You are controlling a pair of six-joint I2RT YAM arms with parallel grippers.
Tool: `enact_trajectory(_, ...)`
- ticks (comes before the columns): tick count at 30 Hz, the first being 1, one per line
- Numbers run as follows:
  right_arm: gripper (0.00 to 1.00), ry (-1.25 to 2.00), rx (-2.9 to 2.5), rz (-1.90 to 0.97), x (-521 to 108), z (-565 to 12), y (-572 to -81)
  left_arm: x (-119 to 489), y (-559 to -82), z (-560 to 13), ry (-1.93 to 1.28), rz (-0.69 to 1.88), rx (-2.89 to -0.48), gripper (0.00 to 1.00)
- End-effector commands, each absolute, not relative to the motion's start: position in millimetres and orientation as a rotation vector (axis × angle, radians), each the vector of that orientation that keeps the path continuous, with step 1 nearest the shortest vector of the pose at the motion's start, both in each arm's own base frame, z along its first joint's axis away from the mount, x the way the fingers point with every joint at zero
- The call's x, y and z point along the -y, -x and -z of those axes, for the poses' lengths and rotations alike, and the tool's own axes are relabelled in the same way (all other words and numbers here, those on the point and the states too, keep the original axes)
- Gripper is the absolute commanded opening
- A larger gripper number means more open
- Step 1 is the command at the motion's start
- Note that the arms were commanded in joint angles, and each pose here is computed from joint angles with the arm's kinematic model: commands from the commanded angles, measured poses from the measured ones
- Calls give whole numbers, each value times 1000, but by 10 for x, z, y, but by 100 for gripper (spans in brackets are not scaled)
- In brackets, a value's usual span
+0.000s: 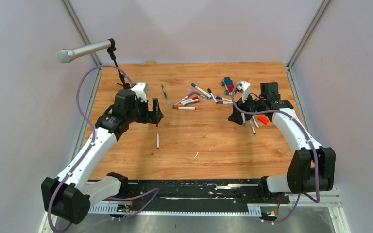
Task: Open the pen caps
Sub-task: Pick up the pen from the center of the board.
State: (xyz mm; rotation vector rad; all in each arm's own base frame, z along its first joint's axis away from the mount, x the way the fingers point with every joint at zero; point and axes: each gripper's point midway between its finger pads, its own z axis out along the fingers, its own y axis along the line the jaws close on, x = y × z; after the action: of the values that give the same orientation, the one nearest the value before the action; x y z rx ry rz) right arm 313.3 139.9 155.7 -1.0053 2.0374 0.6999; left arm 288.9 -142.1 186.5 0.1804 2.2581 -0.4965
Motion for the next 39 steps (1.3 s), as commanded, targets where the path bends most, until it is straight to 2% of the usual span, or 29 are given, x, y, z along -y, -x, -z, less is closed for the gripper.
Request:
enact_trajectory(1, 67, 830, -2115, -550, -1084, -1415, -3439, 1375, -2903, -2005, -279, 458, -2153, 100)
enact_trajectory(7, 63, 730, -2251, -335, -734, -1079, -3665, 1361, -2875, -1991, -285, 452, -2159, 100)
enact_trajectory(12, 42, 639, -2348, -264, -601, -921, -3859, 1425, -2860, -1940, -286, 502, -2173, 100)
enact_trajectory(14, 38, 599, -2388, -249, -573, -842, -3915, 1423, -2857, -1929, -287, 501, -2179, 100)
enact_trajectory(24, 36, 473, -2512, -174, -443, -542, -4096, 1408, -2866, -1917, -279, 501, -2181, 100)
enact_trajectory(39, 27, 469, -2606, -189, -443, -246, -3992, 1439, -2853, -1920, -288, 529, -2180, 100)
